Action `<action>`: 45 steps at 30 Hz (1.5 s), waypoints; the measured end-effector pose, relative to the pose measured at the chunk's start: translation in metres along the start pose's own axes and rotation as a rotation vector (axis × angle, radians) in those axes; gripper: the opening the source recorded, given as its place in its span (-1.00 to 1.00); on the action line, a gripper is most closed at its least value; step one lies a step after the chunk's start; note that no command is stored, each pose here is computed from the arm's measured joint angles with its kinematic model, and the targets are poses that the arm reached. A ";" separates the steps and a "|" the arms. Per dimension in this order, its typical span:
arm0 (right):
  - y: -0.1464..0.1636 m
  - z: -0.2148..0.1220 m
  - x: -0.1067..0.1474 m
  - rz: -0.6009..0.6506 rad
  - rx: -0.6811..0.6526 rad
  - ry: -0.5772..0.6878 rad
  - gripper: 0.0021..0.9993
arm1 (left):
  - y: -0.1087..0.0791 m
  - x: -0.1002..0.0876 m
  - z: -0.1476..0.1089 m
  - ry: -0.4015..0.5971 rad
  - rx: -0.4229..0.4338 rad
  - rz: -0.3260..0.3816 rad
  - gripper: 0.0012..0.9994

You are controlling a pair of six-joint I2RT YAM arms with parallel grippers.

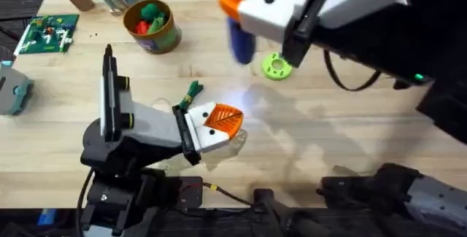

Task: Pick up the gripper from the table and insert it into the empty holder that is missing its gripper. Then pick up a screw, insert it into the mounting hole, and use the screwdriver to tighten it. Finally, clean up the table by picking up the vegetable and placing it into the bucket.

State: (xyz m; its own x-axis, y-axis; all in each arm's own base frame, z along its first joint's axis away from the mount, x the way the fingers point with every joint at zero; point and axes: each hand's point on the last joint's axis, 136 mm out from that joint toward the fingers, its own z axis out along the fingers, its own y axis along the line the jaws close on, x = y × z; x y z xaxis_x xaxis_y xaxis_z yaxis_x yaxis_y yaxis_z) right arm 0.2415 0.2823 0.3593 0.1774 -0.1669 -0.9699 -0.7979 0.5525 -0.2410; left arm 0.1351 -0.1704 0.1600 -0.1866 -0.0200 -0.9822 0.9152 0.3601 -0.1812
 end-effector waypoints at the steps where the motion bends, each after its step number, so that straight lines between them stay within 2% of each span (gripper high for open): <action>1: -0.011 0.002 0.015 -0.039 0.039 0.055 -0.99 | 0.000 0.000 0.000 0.000 0.000 0.000 -0.97; 8: -0.112 -0.008 0.135 -0.292 0.325 0.522 -0.99 | 0.000 0.000 0.000 0.000 0.000 0.000 -0.97; 13: -0.154 -0.021 0.200 -0.440 0.351 0.765 -0.99 | 0.000 0.000 0.000 0.000 0.000 0.000 -0.97; 20: -0.157 -0.020 0.274 -0.622 0.173 0.976 -0.99 | 0.000 0.000 0.000 0.000 0.000 0.000 -0.97; 27: -0.146 -0.025 0.343 -0.660 0.028 1.136 -0.99 | 0.000 0.000 0.000 0.000 0.000 0.000 -0.97; 31: -0.147 -0.030 0.364 -0.684 0.001 1.206 -0.99 | 0.000 0.000 0.000 0.000 0.000 0.000 -0.97; 37: -0.150 -0.031 0.367 -0.695 0.008 1.231 -0.98 | 0.000 0.000 0.000 0.000 0.000 0.000 -0.97; 38: -0.150 -0.031 0.367 -0.691 0.013 1.232 -0.92 | 0.000 0.000 0.000 0.000 0.000 0.000 -0.97; 40: -0.155 -0.029 0.363 -0.682 0.043 1.225 -0.56 | 0.000 0.000 0.000 0.000 0.000 0.000 -0.97; 44: -0.172 -0.022 0.346 -0.677 0.135 1.198 0.60 | 0.000 0.000 0.000 0.000 0.000 0.000 -0.97; 45: -0.177 -0.022 0.341 -0.678 0.159 1.195 0.84 | 0.000 0.000 0.000 0.000 0.000 0.000 -0.97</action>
State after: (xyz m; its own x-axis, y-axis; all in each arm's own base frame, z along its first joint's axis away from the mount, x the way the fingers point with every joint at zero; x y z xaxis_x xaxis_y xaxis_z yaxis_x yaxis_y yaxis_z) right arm 0.4305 0.1095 0.0717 -0.1608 -0.9849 -0.0634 -0.6674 0.1558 -0.7282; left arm 0.1351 -0.1704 0.1600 -0.1866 -0.0200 -0.9822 0.9152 0.3601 -0.1812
